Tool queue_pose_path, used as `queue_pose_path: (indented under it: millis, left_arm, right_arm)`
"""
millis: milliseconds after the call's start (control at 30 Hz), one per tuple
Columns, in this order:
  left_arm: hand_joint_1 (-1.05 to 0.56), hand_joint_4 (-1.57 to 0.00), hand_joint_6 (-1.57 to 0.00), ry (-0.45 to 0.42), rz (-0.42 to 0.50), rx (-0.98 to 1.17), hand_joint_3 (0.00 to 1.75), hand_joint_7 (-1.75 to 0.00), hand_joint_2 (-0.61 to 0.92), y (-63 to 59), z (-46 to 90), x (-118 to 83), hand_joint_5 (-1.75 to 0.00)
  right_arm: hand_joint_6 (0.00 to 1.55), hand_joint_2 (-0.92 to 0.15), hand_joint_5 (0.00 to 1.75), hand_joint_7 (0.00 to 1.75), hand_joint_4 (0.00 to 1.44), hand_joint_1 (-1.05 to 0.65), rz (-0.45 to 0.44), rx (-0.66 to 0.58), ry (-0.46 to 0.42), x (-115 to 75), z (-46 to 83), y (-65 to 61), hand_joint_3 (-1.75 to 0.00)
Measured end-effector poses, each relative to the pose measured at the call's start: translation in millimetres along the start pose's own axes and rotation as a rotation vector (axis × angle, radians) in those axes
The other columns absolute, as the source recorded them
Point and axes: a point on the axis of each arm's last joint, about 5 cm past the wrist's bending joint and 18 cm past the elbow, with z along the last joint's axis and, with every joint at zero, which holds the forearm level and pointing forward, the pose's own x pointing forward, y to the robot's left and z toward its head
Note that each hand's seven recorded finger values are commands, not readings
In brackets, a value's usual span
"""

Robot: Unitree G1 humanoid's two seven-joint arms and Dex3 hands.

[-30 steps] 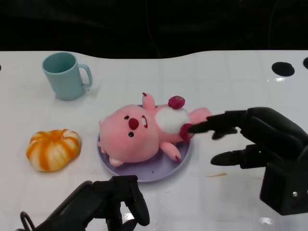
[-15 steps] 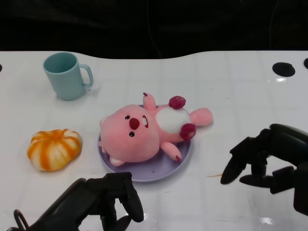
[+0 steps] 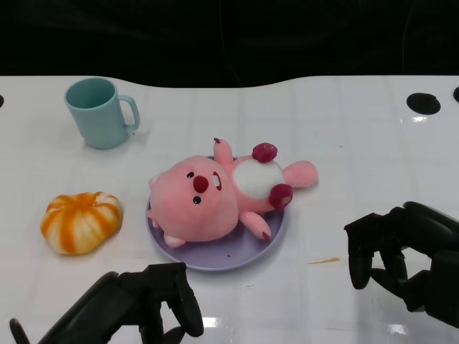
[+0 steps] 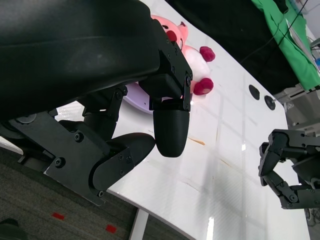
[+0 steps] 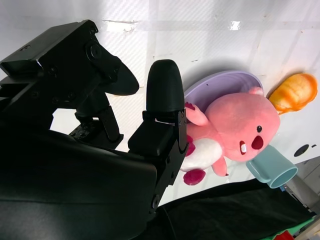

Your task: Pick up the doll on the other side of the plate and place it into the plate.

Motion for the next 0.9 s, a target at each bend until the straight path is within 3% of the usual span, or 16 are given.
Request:
queue_pose_path:
  millis: [767, 900]
  left_arm:
    - [-0.18, -0.69, -0.61, 0.005, 0.005, 0.009, 1.13, -1.49, 0.57, -0.7, -2.6, 0.1, -1.75]
    - [-0.17, -0.68, -0.62, 0.005, 0.004, 0.01, 1.11, -1.43, 0.58, -1.2, -2.9, -0.6, -1.75]
  right_arm:
    - [0.71, -0.41, 1.75, 1.56, 0.82, -0.05, -0.002, -0.011, 0.011, 3.9, -1.7, 0.8, -1.28]
    - [0.72, -0.41, 1.75, 1.55, 0.81, -0.03, -0.001, -0.016, 0.004, 4.0, -1.4, 0.9, -1.27]
